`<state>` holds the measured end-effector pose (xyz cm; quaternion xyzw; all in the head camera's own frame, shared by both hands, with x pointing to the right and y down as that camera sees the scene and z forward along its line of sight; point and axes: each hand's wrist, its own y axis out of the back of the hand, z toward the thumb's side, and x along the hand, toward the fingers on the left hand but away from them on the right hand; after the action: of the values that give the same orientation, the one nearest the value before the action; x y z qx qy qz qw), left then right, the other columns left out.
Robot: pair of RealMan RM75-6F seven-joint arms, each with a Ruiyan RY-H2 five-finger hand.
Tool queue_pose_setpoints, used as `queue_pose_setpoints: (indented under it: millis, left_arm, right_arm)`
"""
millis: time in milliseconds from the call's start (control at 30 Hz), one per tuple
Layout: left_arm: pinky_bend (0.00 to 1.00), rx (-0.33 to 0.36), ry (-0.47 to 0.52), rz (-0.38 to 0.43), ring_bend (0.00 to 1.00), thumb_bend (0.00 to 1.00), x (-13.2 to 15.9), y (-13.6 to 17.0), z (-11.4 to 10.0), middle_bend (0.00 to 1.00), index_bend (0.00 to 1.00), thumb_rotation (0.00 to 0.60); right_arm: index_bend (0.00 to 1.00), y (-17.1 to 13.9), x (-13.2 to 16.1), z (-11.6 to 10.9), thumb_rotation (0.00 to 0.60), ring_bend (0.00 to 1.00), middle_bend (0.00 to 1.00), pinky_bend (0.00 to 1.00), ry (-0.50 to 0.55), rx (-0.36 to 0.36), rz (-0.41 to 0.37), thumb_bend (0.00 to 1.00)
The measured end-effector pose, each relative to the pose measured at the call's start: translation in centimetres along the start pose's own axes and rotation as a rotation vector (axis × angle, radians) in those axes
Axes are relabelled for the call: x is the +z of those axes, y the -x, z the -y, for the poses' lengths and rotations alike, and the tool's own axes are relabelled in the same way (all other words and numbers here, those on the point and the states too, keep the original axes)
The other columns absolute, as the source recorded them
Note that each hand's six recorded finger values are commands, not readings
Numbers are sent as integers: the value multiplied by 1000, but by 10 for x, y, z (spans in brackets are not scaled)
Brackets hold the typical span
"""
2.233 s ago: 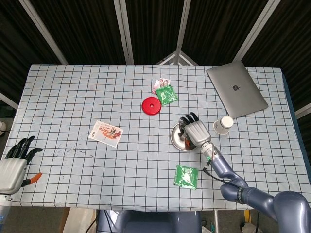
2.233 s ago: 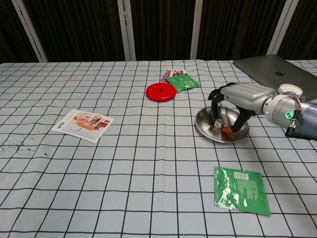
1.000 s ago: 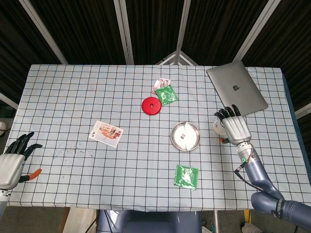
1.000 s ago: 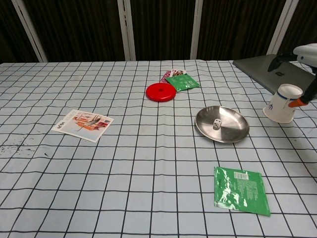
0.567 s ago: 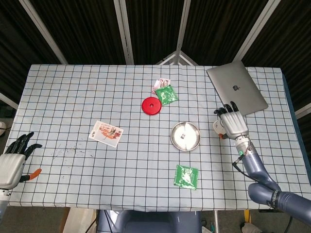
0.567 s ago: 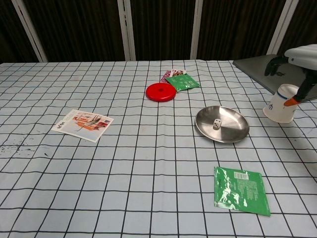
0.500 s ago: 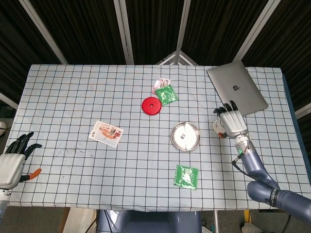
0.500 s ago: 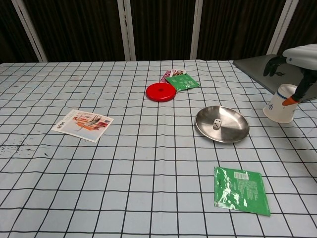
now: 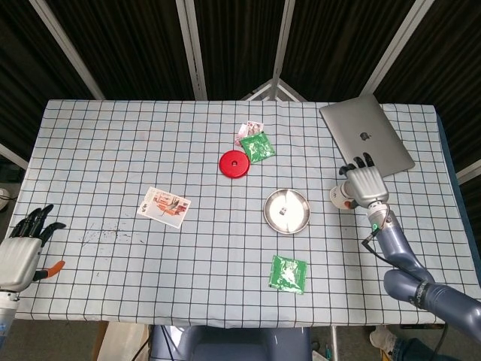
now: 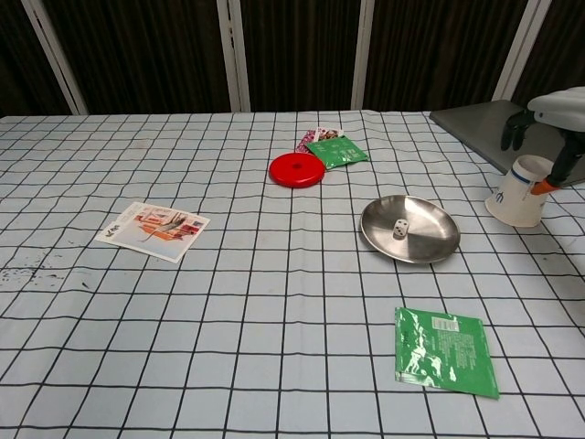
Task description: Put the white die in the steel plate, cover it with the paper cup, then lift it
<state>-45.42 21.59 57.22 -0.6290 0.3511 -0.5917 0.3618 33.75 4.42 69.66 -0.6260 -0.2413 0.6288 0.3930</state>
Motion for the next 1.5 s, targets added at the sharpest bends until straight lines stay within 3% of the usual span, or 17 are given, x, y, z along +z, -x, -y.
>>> queue_pose_setpoints:
  millis: [1200,1500]
  left_arm:
    - [128,-18,-23,-3,0,275,4,-2,6,0,261,600]
    - [128,-23,-23,-4,0,275,4,-3,7,0,262,600]
  right_arm:
    - [437,0,-7,6,600,207,451,0,-23,16,-10,221]
    - [480,0,-12,6,600,225,479,0,-29,19,-2,271]
